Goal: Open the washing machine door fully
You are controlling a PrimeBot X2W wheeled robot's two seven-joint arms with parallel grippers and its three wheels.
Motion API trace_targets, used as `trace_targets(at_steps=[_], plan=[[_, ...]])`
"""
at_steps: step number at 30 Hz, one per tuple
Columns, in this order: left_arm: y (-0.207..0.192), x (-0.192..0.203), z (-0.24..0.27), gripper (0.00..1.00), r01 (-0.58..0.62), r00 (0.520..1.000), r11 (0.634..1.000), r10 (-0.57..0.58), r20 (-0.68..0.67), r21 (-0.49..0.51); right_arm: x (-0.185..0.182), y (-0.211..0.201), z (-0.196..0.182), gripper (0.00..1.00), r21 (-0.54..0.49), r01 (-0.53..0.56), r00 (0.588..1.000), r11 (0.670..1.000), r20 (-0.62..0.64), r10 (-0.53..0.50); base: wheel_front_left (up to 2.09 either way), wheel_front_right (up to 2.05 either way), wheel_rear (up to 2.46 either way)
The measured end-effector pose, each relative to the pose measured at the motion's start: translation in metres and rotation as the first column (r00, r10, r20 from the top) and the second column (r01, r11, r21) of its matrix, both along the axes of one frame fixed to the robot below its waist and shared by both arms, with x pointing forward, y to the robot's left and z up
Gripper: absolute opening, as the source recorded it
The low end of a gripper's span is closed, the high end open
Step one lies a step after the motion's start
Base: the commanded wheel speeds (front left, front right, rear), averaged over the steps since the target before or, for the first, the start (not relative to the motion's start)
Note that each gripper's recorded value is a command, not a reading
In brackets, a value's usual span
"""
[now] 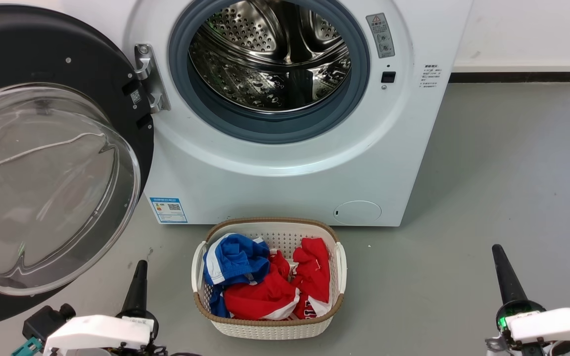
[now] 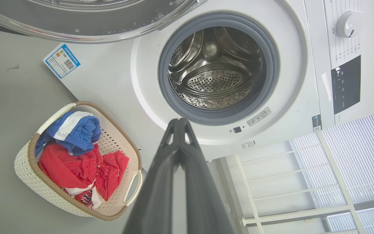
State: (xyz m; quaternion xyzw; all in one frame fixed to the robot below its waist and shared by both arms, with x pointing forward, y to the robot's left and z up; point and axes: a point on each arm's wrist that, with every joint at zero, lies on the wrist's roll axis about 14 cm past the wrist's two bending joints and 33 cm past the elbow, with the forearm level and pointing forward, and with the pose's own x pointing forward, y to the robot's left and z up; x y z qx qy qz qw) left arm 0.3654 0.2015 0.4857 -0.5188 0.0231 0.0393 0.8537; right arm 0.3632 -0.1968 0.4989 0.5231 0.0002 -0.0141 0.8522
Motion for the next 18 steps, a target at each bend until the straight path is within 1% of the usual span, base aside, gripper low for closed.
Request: trace_targets(at_steps=[18], plan=[[-0.0002, 0.0076, 0.0051, 0.0, 0.005, 1.0, 0.985, -0.002, 0.021, -0.174, 0.0081, -0.0017, -0.0001, 0.0, 0.168, -0.002, 1.0, 0.986, -0.005, 0.003, 0.0, 0.0, 0.0]])
